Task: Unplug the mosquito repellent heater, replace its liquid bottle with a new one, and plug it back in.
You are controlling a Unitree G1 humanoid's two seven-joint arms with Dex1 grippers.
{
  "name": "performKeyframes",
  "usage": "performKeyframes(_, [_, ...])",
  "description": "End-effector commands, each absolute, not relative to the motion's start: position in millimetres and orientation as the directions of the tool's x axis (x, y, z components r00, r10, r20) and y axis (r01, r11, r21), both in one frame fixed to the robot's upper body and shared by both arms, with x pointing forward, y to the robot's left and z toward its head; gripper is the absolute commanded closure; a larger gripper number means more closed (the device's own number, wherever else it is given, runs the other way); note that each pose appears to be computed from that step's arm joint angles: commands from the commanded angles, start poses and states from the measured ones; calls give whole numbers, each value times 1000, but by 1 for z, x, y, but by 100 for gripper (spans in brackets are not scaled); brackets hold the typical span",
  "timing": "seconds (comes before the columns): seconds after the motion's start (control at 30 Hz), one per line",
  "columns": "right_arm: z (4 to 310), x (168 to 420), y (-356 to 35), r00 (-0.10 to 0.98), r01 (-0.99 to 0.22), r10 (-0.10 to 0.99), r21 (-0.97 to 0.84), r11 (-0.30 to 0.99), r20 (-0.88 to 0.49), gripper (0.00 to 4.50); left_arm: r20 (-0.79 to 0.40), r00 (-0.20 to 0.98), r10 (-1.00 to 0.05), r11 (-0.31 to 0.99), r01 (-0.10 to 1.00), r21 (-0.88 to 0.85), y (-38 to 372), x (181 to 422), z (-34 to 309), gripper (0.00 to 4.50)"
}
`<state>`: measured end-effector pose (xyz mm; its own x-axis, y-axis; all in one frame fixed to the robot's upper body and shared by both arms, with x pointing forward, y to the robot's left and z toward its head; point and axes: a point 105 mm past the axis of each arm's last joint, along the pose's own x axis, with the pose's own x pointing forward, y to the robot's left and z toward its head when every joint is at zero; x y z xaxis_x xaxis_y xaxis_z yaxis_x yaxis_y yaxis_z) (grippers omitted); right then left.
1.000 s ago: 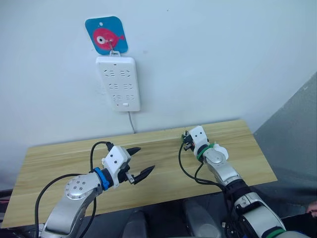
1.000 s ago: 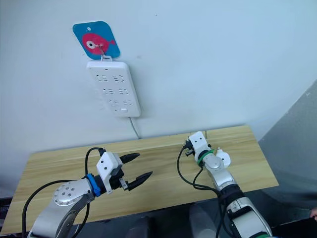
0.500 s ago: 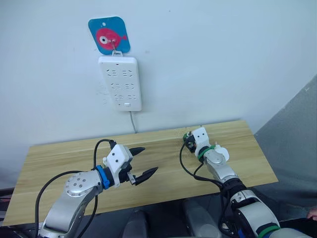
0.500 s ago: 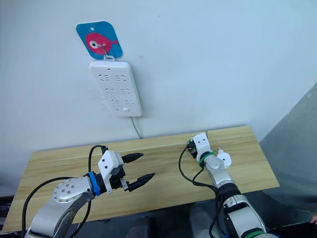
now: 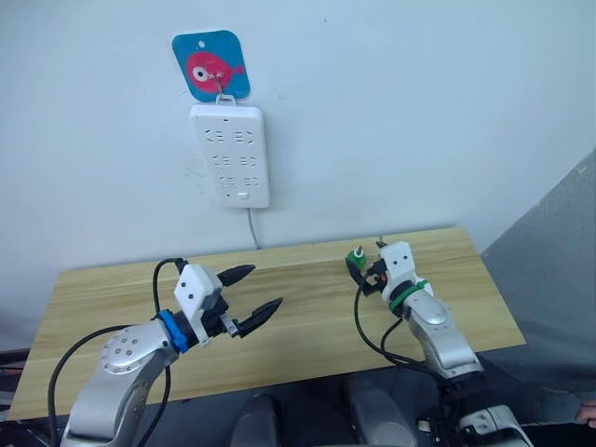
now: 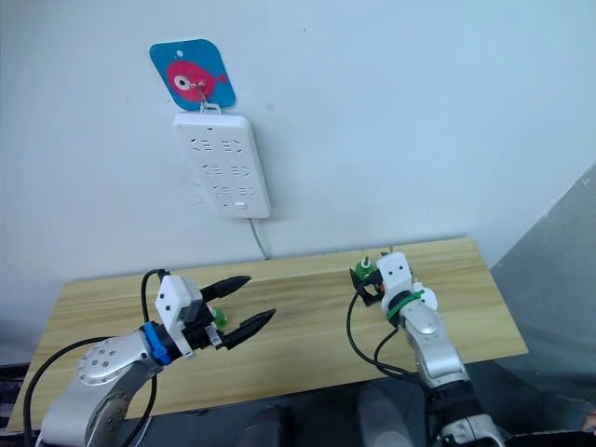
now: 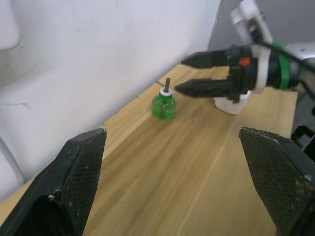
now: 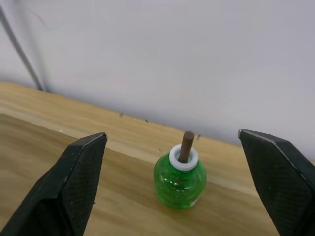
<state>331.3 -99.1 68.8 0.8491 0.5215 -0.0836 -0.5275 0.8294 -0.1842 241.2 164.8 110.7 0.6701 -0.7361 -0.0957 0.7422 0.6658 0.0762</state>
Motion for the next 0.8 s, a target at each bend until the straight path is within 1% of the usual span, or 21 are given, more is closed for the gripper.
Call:
performKeyframes(0.03, [111, 298, -75, 687, -708, 724, -273, 651, -55, 3, -72, 750, -658, 739, 661, 131, 185, 230, 118, 0])
performKeyframes(0.1, [121, 282, -67, 594, -781, 800, -300, 547, -87, 3, -94, 802, -589, 797, 596, 95, 197, 222, 110, 0])
performKeyframes(0.13, [125, 272, -61, 520, -829, 846, -312, 464, -121, 3, -111, 835, -539, 833, 548, 82, 207, 219, 103, 0])
performKeyframes(0.17, [127, 264, -57, 469, -857, 871, -316, 408, -147, 3, -123, 855, -504, 854, 515, 77, 213, 217, 99, 0])
performKeyframes(0.23, [134, 252, -50, 380, -897, 906, -311, 313, -185, 3, -155, 884, -440, 889, 454, 64, 227, 213, 90, 0])
performKeyframes(0.3, [138, 244, -44, 327, -919, 922, -297, 258, -209, 3, -191, 898, -397, 910, 413, 48, 239, 212, 80, 0])
performKeyframes(0.4, [141, 237, -40, 283, -935, 929, -285, 211, -240, 3, -253, 899, -357, 925, 379, 40, 255, 214, 64, 0])
performKeyframes(0.53, [142, 234, -41, 271, -941, 927, -275, 198, -259, 3, -324, 877, -355, 923, 383, 25, 261, 218, 43, 0])
performKeyframes(0.63, [141, 227, -44, 240, -952, 925, -259, 165, -294, 3, -368, 877, -308, 933, 354, 63, 273, 229, 28, 0])
performKeyframes(0.7, [140, 223, -47, 225, -956, 922, -255, 146, -316, 3, -390, 871, -298, 935, 348, 63, 277, 236, 19, 0])
performKeyframes(0.8, [141, 220, -49, 220, -958, 919, -250, 140, -328, 3, -405, 856, -321, 918, 387, 91, 278, 246, 13, 0])
